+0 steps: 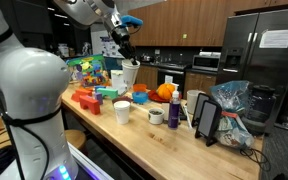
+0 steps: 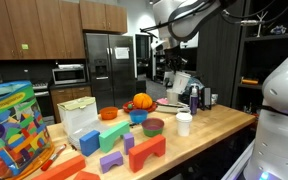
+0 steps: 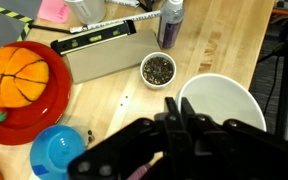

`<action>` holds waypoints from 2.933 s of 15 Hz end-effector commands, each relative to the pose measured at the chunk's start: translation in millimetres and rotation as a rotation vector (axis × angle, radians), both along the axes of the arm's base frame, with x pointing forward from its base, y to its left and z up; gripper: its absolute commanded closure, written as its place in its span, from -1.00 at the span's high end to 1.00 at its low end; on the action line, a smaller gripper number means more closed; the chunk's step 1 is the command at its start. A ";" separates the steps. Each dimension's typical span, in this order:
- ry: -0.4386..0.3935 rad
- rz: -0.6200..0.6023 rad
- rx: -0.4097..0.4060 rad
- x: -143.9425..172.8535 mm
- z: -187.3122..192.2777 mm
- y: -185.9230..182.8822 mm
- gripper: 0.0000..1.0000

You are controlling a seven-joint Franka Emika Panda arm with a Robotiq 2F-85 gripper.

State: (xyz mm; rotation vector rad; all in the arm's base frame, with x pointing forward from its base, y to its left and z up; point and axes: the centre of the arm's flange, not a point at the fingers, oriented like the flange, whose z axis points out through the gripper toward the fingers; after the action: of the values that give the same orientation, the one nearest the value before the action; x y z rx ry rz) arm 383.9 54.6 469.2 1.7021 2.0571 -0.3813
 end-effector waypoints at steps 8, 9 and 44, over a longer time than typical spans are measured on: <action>0.107 0.018 -0.034 -26.3 -56.8 -10.8 -0.96; 0.115 0.021 -0.035 -28.6 -61.5 -11.7 -0.96; 0.134 0.156 0.033 -23.8 -100.2 6.9 -0.96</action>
State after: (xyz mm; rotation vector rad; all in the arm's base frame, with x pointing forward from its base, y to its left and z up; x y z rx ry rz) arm 352.5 64.1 373.9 1.5570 2.2508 -0.4358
